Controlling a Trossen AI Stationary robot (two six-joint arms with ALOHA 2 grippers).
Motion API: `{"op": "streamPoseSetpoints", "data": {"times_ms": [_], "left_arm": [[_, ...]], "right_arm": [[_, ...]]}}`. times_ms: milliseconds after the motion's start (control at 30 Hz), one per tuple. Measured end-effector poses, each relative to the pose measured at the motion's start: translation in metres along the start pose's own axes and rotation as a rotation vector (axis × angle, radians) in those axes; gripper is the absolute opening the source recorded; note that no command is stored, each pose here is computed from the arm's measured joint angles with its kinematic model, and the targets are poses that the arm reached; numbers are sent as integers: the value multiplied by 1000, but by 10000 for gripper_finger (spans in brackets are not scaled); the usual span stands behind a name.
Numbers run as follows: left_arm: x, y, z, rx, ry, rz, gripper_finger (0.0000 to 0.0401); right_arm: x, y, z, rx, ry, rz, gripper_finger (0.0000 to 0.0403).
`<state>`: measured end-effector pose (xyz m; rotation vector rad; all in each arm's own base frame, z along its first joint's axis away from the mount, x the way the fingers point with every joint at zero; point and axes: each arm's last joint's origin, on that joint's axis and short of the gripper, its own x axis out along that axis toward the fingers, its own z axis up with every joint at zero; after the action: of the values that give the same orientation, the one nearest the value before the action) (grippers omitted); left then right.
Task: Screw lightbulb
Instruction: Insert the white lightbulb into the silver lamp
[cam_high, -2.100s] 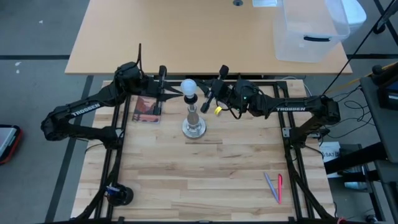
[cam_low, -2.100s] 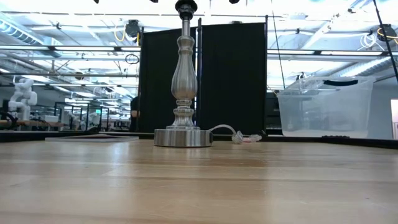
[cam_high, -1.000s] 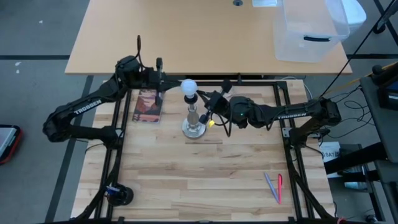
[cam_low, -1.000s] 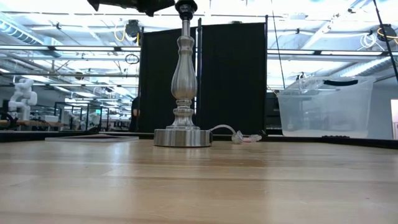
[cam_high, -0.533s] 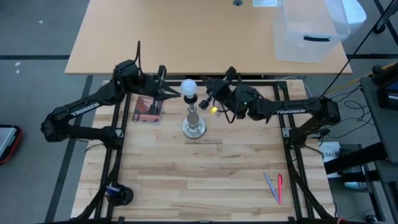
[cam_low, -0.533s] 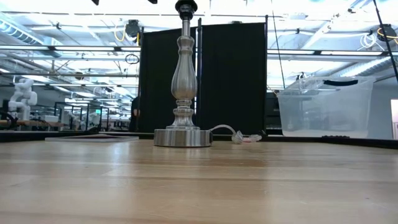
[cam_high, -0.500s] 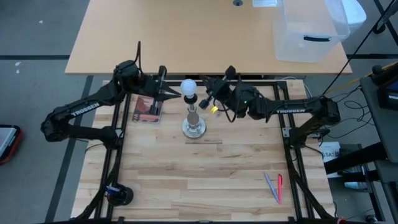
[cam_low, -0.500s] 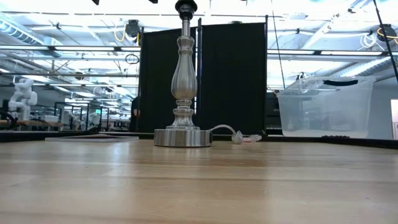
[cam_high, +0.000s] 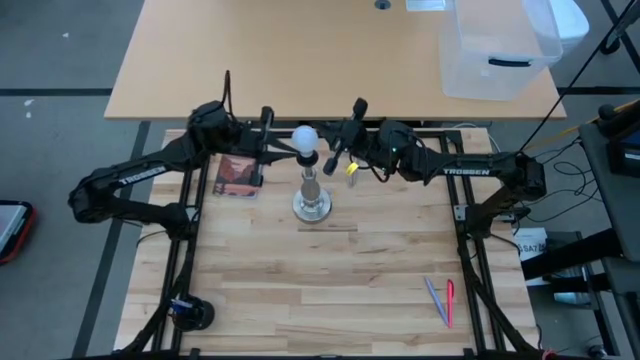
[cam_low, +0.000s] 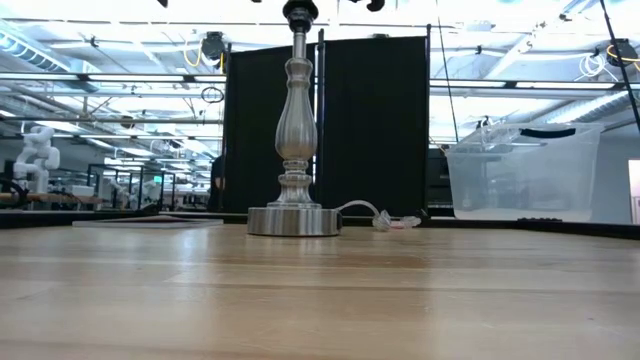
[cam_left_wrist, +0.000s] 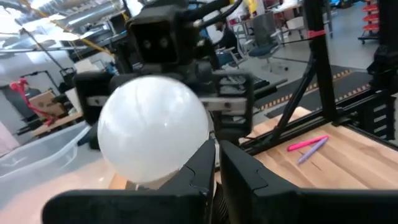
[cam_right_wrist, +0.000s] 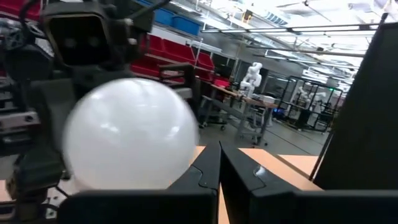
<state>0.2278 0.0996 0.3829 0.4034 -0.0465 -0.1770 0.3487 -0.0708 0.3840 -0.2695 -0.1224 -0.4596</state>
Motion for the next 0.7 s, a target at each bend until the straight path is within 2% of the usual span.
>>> {"op": "streamPoseSetpoints", "data": {"times_ms": [233, 433, 700], "left_arm": [[-1, 1, -2, -7, 12, 7, 29], [-4, 6, -4, -12, 23, 26, 29], [-8, 10, -6, -17, 38, 46, 29]], "right_arm": [[-3, 10, 2, 1, 13, 10, 0], [-8, 21, 6, -41, 41, -61, 0], [-13, 33, 8, -42, 75, -90, 0]]}}
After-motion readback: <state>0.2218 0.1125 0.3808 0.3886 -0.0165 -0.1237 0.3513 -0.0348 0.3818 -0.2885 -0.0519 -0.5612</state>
